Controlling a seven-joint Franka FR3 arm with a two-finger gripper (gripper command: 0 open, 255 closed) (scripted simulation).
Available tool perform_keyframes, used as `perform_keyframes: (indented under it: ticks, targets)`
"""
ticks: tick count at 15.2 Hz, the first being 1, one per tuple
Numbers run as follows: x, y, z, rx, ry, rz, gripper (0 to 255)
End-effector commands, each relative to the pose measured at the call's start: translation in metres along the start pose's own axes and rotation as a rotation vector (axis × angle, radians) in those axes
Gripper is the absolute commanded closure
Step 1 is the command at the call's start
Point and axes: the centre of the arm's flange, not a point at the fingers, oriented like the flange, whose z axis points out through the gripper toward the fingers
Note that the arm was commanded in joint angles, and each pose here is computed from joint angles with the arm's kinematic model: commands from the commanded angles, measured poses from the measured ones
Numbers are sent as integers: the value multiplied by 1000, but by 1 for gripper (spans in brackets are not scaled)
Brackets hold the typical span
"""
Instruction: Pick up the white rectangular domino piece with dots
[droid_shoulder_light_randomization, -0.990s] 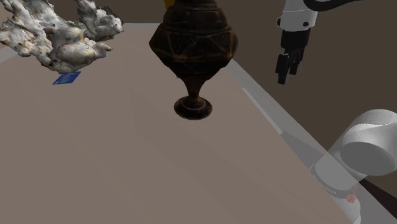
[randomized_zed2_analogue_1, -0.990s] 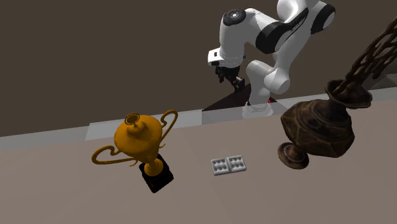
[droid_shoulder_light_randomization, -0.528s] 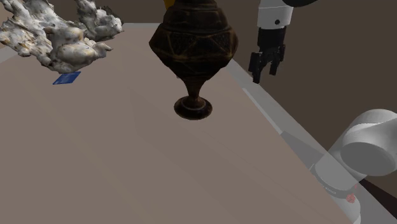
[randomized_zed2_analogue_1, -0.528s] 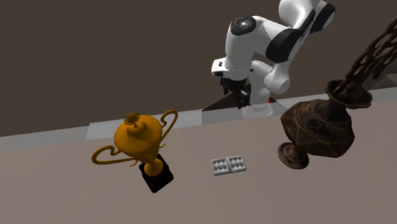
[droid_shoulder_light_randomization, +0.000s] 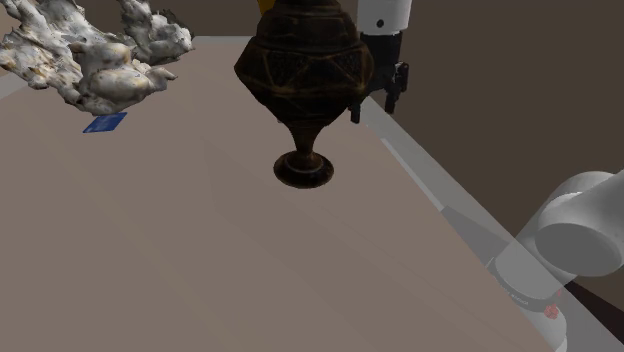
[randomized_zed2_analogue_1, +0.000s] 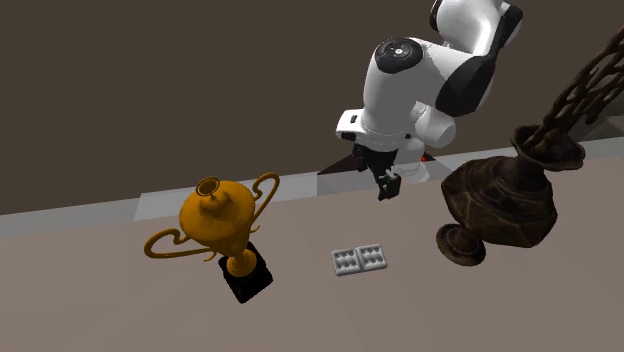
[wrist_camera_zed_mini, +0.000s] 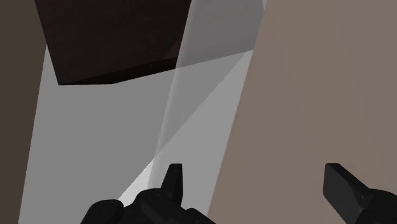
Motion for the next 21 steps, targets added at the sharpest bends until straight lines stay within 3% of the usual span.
perform_keyframes:
  ticks: [1, 14, 21]
  targets:
    - [16, -23, -5, 10, 10, 39, 0]
    - [107, -142, -48, 60, 80, 267, 0]
    - [110, -144, -11, 60, 80, 267, 0]
